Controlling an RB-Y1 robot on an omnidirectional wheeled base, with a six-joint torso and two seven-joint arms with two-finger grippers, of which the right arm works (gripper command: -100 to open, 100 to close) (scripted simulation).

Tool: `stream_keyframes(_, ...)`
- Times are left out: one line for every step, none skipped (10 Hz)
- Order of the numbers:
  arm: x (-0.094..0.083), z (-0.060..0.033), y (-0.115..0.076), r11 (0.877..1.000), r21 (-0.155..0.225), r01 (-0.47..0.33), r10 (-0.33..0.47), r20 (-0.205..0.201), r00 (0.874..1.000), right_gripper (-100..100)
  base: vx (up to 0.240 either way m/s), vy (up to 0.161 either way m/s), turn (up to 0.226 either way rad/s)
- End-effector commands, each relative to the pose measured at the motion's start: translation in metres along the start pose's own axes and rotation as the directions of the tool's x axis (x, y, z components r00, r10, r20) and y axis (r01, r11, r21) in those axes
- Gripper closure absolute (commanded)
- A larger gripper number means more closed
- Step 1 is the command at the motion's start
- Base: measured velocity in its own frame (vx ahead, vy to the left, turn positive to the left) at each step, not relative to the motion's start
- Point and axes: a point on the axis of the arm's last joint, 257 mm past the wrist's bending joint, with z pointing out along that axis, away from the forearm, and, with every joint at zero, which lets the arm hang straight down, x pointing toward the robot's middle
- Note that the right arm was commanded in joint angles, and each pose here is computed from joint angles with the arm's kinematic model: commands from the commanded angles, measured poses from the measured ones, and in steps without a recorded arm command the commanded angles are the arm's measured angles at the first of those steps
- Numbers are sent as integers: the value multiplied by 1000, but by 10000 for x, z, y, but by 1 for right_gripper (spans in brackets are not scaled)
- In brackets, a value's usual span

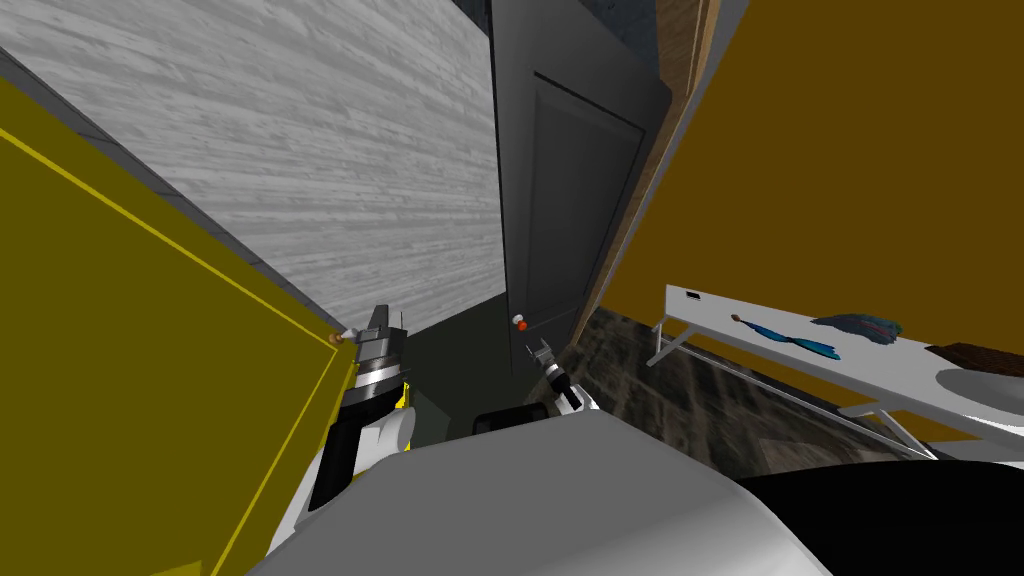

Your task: Push the door open

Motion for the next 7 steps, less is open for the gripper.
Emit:
stream_keyframes(-1, 3, -8, 1000, 2, 3, -3, 1, 1000, -100, 162, 36, 13)
stream_keyframes(0, 4, -12, 1000, 5, 4, -4, 1, 1000, -100, 188, 31, 18)
stream_keyframes(1, 6, -14, 1000, 7, 5, -5, 1, 1000, -100, 217, 27, 22)
stream_keyframes(1, 8, -13, 1000, 9, 5, -5, 2, 1000, -100, 196, 53, 36)
stream_keyframes(2, 11, -9, 1000, 12, 5, -5, 3, 1000, -100, 191, 65, 22)
stream_keyframes(2, 15, -4, 1000, 14, 4, -4, 4, 1000, -100, 203, 67, 14)
stream_keyframes(1, 19, 5, 1000, 16, 2, -3, 5, 1000, -100, 199, 58, 20)
